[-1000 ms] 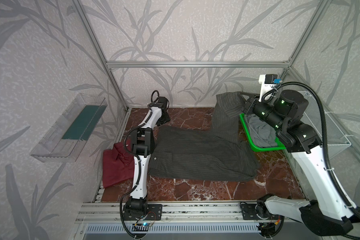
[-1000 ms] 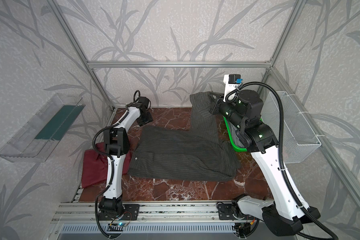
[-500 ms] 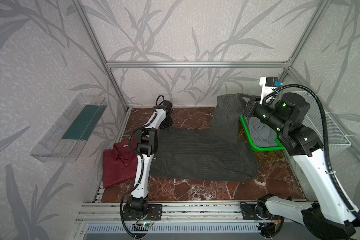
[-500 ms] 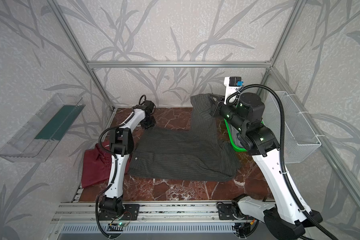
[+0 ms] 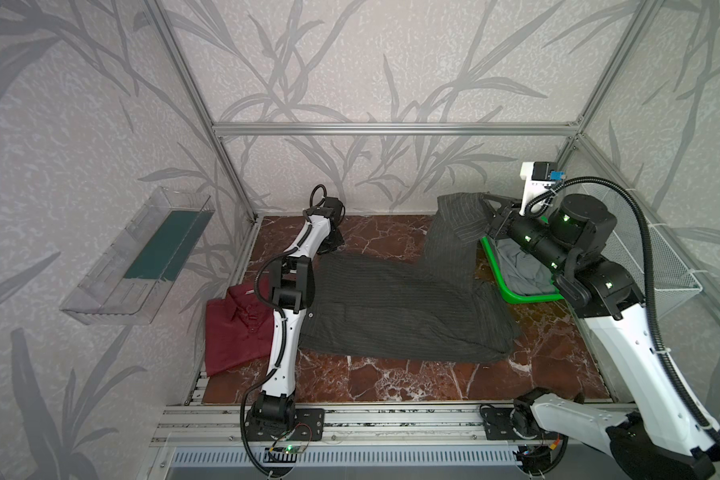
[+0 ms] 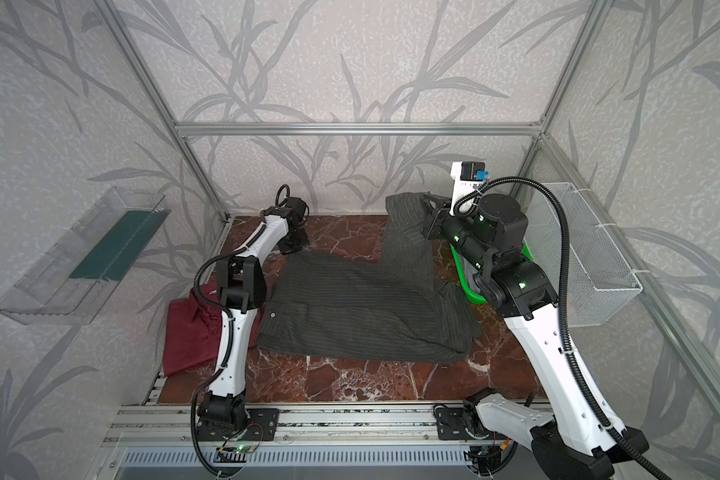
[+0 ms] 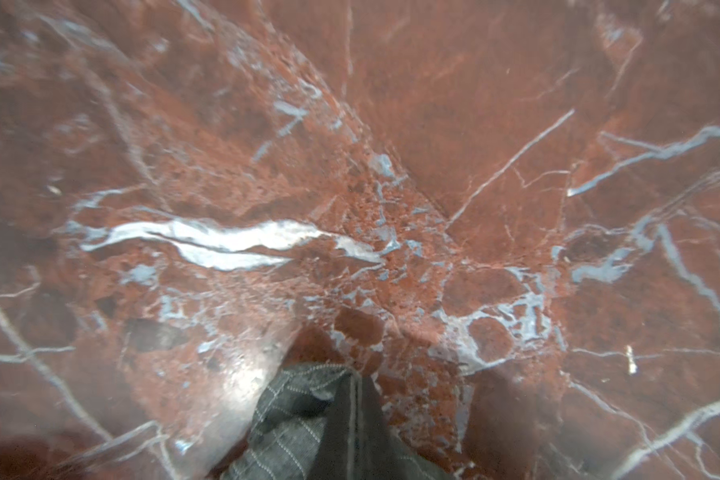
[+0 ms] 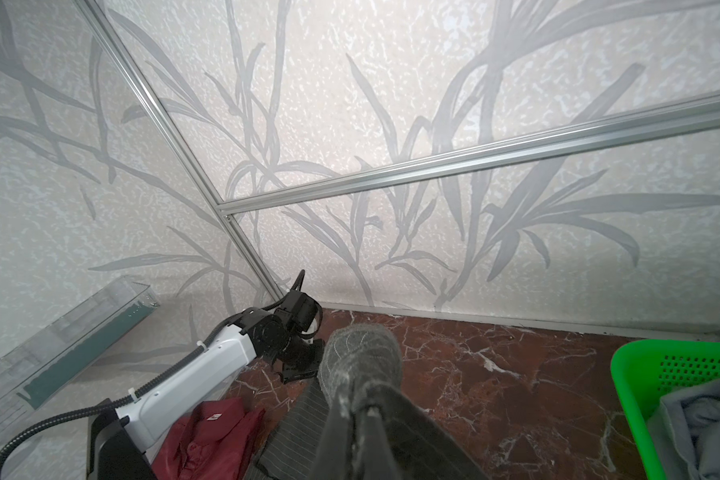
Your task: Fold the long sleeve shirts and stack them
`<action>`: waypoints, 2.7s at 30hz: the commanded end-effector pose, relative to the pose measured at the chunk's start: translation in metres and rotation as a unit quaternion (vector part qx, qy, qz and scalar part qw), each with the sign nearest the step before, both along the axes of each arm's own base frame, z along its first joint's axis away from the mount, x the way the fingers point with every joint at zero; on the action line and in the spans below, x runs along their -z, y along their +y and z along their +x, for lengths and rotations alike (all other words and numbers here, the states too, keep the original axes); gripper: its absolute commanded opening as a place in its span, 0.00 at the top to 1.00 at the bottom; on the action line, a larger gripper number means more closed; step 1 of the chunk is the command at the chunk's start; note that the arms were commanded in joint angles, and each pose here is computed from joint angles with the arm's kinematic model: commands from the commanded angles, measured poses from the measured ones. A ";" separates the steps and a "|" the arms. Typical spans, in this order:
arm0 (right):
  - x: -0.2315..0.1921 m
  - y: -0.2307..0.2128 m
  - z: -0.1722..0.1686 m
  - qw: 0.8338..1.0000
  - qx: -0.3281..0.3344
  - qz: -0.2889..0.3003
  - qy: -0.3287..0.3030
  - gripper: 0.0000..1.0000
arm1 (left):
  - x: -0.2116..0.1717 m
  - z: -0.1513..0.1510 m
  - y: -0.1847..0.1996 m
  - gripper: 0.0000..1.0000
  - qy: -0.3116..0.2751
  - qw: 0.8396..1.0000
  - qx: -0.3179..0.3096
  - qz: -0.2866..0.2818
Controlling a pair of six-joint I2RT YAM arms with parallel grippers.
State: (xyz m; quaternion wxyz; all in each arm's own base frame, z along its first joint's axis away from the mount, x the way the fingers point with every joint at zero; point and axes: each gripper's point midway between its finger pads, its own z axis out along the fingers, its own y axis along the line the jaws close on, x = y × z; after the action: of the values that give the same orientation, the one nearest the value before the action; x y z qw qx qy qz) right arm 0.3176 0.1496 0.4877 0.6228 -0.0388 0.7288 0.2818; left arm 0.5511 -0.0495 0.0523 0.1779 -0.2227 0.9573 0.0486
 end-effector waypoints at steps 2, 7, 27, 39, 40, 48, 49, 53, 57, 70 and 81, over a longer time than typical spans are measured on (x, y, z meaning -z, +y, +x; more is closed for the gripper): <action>-0.013 -0.013 -0.013 0.999 0.019 0.019 -0.027 1.00 | -0.080 0.002 0.011 1.00 -0.104 0.994 0.004 0.037; 0.006 -0.015 -0.023 1.000 0.014 0.020 -0.005 1.00 | -0.096 -0.021 0.011 1.00 -0.156 0.986 0.010 0.054; 0.070 -0.034 -0.084 0.997 -0.003 -0.023 0.077 1.00 | -0.085 -0.115 0.023 0.99 -0.207 0.972 -0.027 0.111; 0.092 -0.045 -0.116 0.991 -0.016 -0.063 0.119 1.00 | -0.057 -0.158 0.021 0.87 -0.178 0.978 -0.069 0.083; 0.092 -0.044 -0.119 0.990 -0.021 -0.065 0.120 1.00 | -0.056 -0.162 0.023 0.85 -0.178 0.978 -0.075 0.082; 0.092 -0.041 -0.146 0.986 -0.063 -0.080 0.131 1.00 | -0.053 -0.197 0.034 0.79 -0.173 0.976 -0.116 0.064; 0.093 -0.041 -0.148 0.985 -0.066 -0.082 0.133 1.00 | -0.054 -0.201 0.034 0.77 -0.173 0.976 -0.118 0.062; 0.097 -0.043 -0.152 0.984 -0.067 -0.086 0.139 1.00 | -0.062 -0.209 0.035 0.75 -0.180 0.975 -0.121 0.053; 0.099 -0.047 -0.154 0.984 -0.059 -0.091 0.138 1.00 | -0.068 -0.212 0.038 0.70 -0.197 0.971 -0.128 0.049; 0.101 -0.047 -0.153 0.985 -0.060 -0.095 0.132 1.00 | -0.038 -0.188 0.039 0.45 -0.125 0.980 -0.146 0.054; 0.106 -0.045 -0.154 0.984 -0.064 -0.096 0.133 1.00 | -0.015 -0.163 0.033 0.61 -0.105 0.984 -0.142 0.024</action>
State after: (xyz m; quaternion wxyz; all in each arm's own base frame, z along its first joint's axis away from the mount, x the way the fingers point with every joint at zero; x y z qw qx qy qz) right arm 0.1662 0.1026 0.3759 0.4823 -0.0980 0.8347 0.2472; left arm 0.3832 -0.0203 0.0665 0.2748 -0.3472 0.8938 0.0705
